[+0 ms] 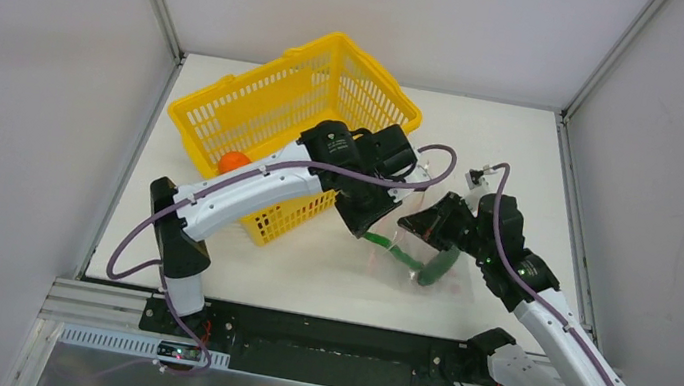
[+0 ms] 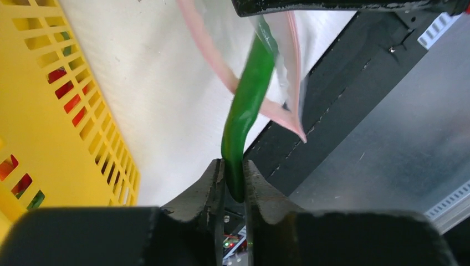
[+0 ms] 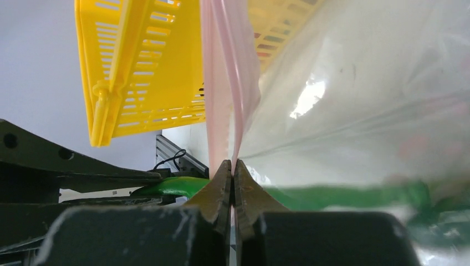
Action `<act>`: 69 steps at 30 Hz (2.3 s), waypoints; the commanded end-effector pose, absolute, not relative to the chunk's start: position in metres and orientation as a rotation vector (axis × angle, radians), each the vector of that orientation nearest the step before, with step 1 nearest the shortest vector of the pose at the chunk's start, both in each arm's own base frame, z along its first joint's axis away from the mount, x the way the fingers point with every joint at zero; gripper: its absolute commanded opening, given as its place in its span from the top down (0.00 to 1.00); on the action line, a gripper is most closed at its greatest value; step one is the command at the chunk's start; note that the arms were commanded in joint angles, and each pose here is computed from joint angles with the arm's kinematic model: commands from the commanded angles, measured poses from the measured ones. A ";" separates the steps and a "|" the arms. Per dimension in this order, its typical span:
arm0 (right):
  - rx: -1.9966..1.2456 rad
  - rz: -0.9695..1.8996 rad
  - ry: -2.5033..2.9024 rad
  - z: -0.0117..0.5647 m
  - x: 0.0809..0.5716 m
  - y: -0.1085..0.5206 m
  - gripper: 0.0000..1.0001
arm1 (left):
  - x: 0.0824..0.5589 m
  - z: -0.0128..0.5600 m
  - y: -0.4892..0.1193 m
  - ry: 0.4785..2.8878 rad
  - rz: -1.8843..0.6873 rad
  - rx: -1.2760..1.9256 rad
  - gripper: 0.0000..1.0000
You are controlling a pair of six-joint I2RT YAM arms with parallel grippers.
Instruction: Place the food in the zip-top bag and seal the zipper
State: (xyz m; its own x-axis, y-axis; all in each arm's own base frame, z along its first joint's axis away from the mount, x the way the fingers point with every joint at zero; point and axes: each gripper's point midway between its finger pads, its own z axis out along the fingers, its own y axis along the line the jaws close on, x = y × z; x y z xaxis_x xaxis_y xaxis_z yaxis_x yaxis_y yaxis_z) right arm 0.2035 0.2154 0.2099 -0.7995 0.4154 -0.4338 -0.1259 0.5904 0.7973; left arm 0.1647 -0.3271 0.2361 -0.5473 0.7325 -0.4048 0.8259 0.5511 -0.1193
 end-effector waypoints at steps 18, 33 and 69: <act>0.224 1.216 2.118 0.239 0.208 0.216 1.00 | 0.191 0.248 -0.327 2.436 -0.495 0.700 1.00; 0.352 1.271 2.026 0.250 0.221 0.216 1.00 | 0.195 0.237 -0.383 2.435 -0.688 0.587 1.00; 0.233 1.159 1.822 0.275 0.221 0.193 1.00 | 0.163 0.286 -0.378 2.283 -0.824 0.863 0.59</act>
State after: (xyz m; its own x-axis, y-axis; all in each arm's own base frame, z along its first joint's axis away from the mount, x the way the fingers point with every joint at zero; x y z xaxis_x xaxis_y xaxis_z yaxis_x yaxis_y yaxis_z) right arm 0.2218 0.1902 0.2522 -0.5899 0.5932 -0.5478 -0.1987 0.5509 0.8105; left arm 0.1712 -0.3822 0.2632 -0.6916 0.3609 -0.6257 0.6638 0.6590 -0.3537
